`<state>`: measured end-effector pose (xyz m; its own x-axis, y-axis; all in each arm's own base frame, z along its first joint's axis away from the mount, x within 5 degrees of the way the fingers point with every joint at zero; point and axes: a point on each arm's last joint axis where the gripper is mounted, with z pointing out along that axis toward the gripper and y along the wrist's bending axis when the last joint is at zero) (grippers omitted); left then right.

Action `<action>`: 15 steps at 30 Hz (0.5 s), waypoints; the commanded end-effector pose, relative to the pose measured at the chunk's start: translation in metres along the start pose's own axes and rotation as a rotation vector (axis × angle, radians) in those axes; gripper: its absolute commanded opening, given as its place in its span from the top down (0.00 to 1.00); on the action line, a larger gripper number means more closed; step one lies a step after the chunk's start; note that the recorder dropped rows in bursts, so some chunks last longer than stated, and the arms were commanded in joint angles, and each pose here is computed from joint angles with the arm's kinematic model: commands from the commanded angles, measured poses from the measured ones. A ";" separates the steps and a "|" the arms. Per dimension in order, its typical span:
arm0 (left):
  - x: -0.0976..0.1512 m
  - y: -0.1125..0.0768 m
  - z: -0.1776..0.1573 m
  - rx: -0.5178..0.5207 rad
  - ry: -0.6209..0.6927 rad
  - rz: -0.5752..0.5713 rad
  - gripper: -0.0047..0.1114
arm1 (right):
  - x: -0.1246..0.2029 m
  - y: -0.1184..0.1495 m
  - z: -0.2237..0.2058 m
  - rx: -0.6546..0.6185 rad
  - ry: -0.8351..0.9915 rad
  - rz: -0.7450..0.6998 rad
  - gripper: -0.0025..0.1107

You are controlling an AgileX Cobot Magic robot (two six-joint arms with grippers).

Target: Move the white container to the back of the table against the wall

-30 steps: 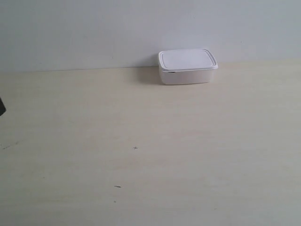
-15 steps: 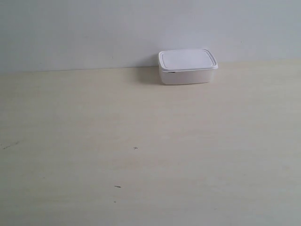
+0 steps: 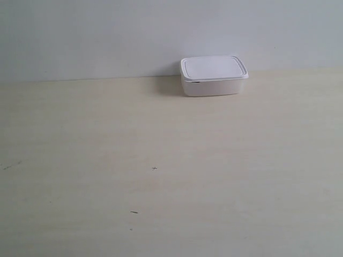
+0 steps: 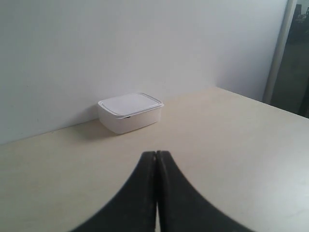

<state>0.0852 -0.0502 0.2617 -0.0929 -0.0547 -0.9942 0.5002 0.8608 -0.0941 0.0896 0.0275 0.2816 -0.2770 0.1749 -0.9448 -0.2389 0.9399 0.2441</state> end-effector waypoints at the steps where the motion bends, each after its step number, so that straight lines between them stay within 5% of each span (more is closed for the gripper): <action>1: 0.001 0.000 -0.001 0.000 -0.004 0.001 0.96 | 0.000 -0.001 -0.001 0.006 -0.008 -0.007 0.98; 15: -0.001 0.003 -0.013 -0.030 -0.065 -0.001 0.96 | -0.016 -0.004 -0.009 0.066 -0.195 -0.129 0.98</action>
<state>0.0782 -0.0450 0.2658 -0.0514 -0.0801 -0.9955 0.4961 0.8631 -0.0950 0.0886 0.0223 0.2897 -0.1643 0.1240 -0.9786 -0.2210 0.9622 0.1590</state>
